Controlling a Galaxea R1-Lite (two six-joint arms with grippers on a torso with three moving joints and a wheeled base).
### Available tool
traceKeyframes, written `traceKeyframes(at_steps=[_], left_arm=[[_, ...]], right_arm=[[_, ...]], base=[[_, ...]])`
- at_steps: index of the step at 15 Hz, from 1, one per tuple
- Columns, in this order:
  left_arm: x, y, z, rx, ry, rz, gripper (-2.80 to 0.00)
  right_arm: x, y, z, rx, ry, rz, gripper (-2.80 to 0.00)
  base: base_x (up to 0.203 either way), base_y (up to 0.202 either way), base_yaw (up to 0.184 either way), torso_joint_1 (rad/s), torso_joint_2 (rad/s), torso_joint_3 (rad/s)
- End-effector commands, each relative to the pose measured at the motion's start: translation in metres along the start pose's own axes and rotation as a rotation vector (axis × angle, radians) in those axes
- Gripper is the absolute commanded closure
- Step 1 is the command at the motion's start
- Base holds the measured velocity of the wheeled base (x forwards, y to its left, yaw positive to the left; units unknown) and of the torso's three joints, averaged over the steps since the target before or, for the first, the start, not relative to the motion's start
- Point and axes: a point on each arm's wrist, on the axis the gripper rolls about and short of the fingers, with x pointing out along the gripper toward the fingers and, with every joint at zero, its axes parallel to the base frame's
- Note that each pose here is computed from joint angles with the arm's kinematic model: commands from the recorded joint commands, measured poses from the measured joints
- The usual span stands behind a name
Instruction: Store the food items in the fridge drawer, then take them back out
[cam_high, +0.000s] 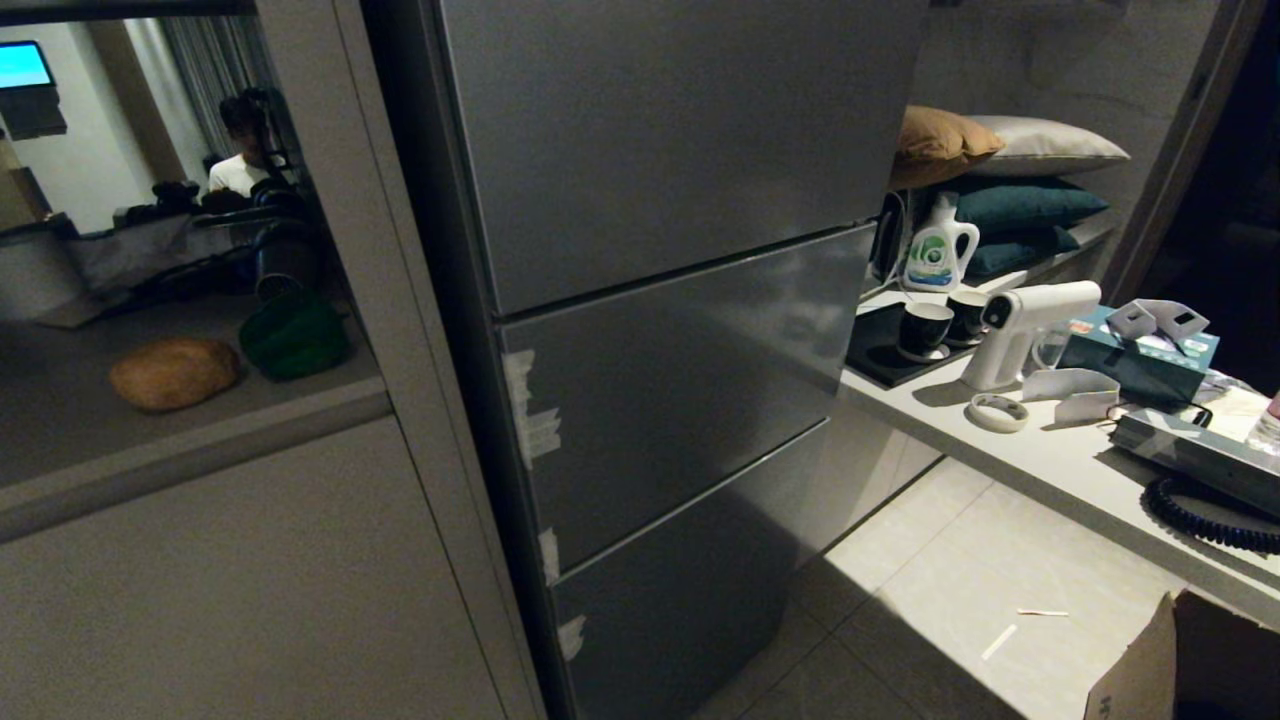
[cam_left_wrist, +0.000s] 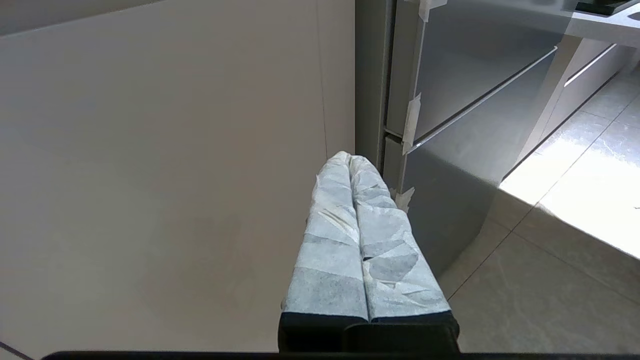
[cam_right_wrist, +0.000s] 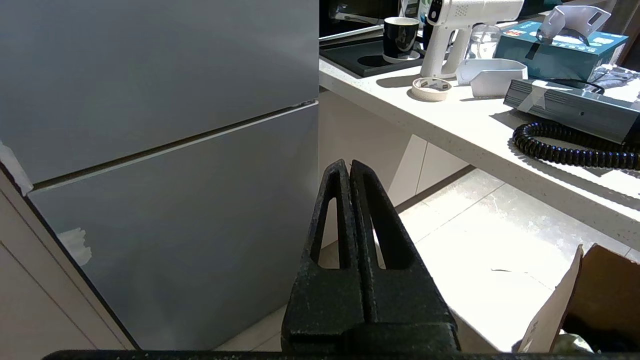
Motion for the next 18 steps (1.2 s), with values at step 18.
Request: traceKeyframes(at_steps=[18], left_arm=[[0.195,-0.024,0.084,-0.195,0.442,-0.459,0.0]], right_arm=[[0.002,0.0,-0.009,0.003,0.031,0.001,0.0]], base=[[0.0,0.0,0.0,0.0,0.0,0.0]])
